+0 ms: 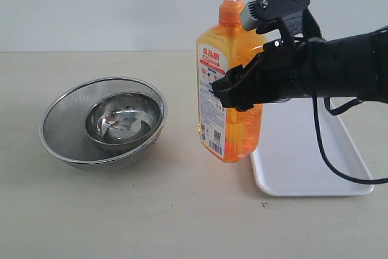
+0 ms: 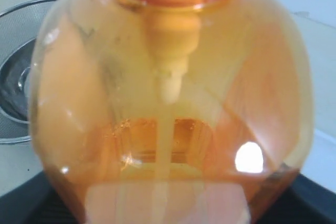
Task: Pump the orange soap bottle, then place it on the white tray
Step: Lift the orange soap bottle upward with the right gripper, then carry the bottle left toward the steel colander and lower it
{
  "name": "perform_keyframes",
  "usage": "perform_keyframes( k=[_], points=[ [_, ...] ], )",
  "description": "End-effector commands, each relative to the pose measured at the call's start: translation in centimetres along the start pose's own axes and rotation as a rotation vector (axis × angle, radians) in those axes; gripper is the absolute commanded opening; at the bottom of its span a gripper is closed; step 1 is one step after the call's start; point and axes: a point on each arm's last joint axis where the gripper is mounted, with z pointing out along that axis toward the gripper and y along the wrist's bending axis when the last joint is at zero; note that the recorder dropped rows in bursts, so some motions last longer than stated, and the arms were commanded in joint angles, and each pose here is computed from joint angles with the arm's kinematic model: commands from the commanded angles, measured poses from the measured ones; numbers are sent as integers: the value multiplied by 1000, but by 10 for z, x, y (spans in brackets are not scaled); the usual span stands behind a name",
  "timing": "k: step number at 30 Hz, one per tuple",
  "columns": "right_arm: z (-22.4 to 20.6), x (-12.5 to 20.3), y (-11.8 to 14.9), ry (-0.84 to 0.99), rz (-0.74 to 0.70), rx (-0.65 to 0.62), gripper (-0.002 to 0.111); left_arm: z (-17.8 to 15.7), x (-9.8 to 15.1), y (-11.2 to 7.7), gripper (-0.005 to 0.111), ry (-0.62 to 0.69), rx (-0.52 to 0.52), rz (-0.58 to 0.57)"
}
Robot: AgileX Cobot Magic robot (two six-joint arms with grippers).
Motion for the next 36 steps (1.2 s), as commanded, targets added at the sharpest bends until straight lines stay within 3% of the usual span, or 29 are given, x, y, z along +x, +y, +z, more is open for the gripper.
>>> perform_keyframes(
  k=[1, 19, 27, 32, 36],
  points=[
    [-7, -11, -1, -49, 63, 15, 0, 0, 1, 0, 5, -3, 0, -8],
    [-6, -11, 3, -53, -26, -20, 0, 0, 1, 0, 5, -3, 0, -8],
    [15, -8, 1, -17, -22, -38, 0, 0, 1, 0, 5, -3, 0, -8],
    [23, -21, 6, -19, -54, 47, 0, 0, 0, 0, 5, -5, 0, -8],
    [30, -30, 15, -33, -72, 40, 0, 0, 0, 0, 5, -5, 0, -8]
  ],
)
